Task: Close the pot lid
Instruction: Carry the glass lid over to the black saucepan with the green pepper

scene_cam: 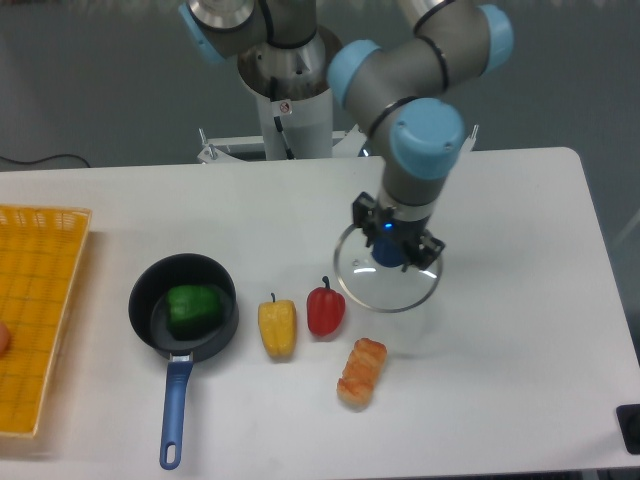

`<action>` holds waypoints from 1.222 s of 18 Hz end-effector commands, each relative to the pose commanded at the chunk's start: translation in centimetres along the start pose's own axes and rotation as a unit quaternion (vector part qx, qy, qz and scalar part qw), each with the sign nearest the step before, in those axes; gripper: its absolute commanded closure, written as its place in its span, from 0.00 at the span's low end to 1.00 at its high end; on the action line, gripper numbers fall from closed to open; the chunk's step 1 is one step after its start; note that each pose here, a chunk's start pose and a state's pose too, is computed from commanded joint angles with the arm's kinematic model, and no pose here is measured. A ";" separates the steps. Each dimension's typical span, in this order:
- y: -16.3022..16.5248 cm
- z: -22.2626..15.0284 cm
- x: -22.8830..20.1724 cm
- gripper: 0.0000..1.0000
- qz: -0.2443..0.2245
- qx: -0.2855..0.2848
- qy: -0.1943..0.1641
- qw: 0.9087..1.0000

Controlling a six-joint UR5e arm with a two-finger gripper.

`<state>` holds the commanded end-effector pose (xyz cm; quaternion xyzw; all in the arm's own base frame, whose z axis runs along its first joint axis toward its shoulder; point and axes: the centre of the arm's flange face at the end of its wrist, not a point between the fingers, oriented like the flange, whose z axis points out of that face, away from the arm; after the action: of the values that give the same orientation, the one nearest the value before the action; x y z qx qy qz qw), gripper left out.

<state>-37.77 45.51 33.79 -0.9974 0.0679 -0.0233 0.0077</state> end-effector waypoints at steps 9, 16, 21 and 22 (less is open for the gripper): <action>-5.9 -1.8 7.1 0.45 -0.011 0.013 -0.019 1.000; -10.1 -1.4 12.2 0.45 -0.023 0.022 -0.026 0.999; -12.5 -0.8 15.8 0.45 -0.030 0.024 -0.025 0.999; -12.9 -0.8 16.5 0.45 -0.030 0.026 -0.026 0.999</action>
<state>-19.70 56.06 35.58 -0.9987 0.0373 0.0009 0.0348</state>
